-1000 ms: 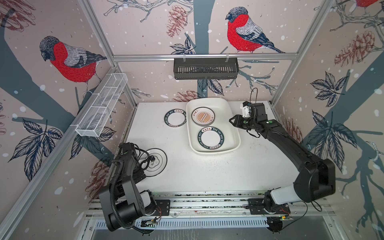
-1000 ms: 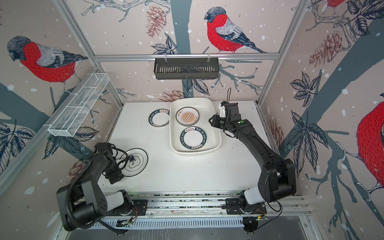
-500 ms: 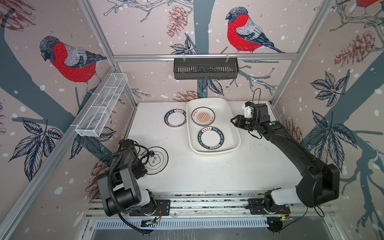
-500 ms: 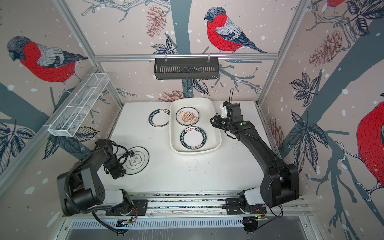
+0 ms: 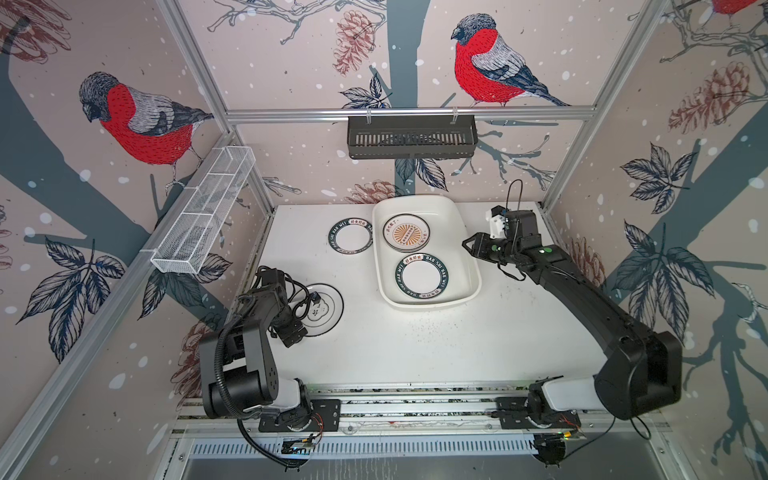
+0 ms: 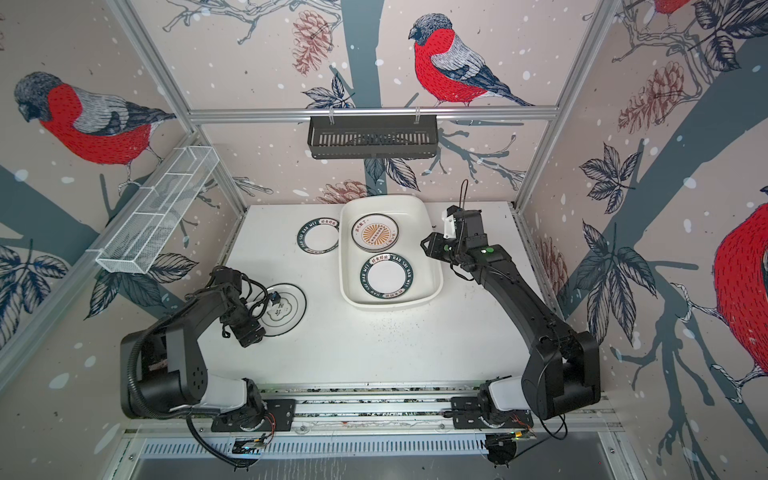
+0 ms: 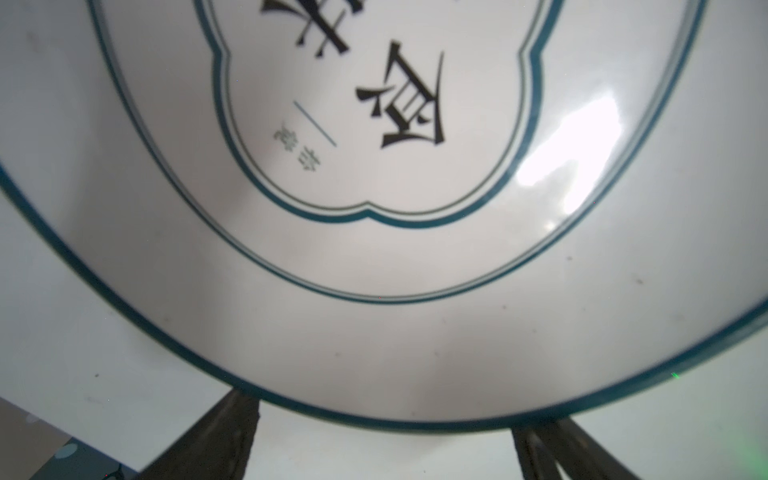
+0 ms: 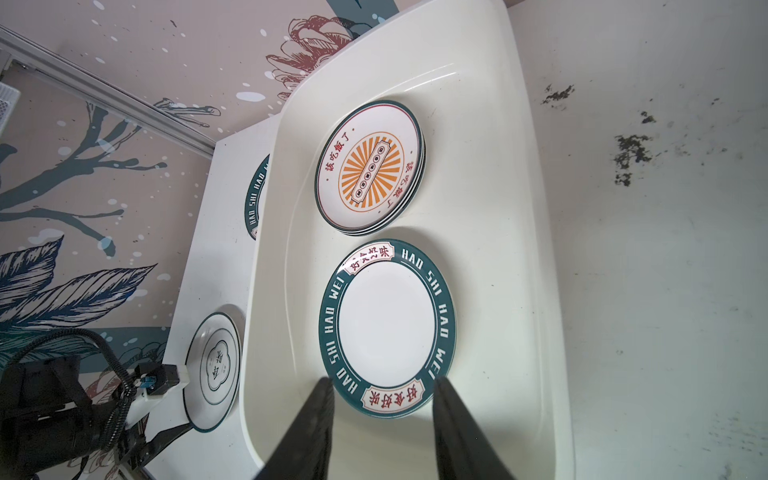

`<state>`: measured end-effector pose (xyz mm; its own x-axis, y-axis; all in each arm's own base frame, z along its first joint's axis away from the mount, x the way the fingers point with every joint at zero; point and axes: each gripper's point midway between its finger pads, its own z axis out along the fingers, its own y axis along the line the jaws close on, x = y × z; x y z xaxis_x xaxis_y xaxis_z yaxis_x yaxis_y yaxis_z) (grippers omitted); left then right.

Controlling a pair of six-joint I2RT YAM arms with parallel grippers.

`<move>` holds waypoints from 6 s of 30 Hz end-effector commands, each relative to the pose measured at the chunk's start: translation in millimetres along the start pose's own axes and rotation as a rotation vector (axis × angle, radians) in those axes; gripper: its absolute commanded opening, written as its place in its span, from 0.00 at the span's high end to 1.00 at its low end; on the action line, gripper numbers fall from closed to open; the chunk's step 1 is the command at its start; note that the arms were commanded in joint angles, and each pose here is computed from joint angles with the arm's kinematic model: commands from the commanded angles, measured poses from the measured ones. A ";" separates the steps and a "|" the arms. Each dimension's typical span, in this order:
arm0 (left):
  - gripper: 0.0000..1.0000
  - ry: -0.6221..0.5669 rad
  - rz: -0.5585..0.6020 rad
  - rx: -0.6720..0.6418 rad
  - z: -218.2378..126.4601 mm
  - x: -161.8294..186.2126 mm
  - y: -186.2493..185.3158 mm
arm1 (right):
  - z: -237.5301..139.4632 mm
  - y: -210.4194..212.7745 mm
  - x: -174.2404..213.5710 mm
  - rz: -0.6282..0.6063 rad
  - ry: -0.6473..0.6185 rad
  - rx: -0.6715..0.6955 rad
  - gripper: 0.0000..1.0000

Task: Place the plates into the plastic bin on the countertop
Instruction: 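Lower the left gripper over the black-outlined white plate while the right gripper withdraws, then slide the left gripper to the plate edge nearest the bin, then close the left gripper on the black-outlined plate rim, then tilt the plate upright with the left gripper while the right gripper reaches toward it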

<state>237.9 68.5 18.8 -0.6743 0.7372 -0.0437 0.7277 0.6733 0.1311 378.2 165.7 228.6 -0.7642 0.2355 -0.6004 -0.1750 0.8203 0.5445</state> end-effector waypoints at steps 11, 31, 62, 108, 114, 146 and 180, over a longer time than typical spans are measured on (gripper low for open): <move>0.08 -0.122 -0.062 -0.015 -1.1 -65.2 18.2 | -3.0 -2.3 -4.2 0.006 -0.027 -0.002 0.58; 0.06 -0.181 -0.103 0.096 -47.3 -93.9 2.0 | -11.9 -0.4 -8.8 0.012 -0.055 -0.018 0.58; 0.07 -0.496 -0.596 0.377 -64.7 -183.0 83.2 | -13.1 7.5 0.9 0.001 -0.048 -0.086 0.59; 0.36 -0.378 -0.555 0.493 -0.4 -142.3 70.1 | 3.8 2.7 17.0 0.052 -0.019 -0.140 0.60; 0.47 -0.378 -0.552 0.548 2.4 -141.7 64.3 | 3.6 3.7 15.9 0.050 -0.020 -0.143 0.60; 0.74 -0.404 -0.547 0.665 14.3 -144.7 56.8 | 6.2 4.0 19.2 0.072 -0.013 -0.160 0.60; 1.00 -0.505 -0.592 0.738 -21.3 -148.8 66.8 | 7.9 5.1 17.8 0.073 -0.014 -0.173 0.60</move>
<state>383.5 -0.1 45.8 -0.9480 0.0891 -0.3057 0.2836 0.6727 -0.6834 364.6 176.5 208.5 -0.7864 0.2950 -0.5427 -0.1996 0.7101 0.6752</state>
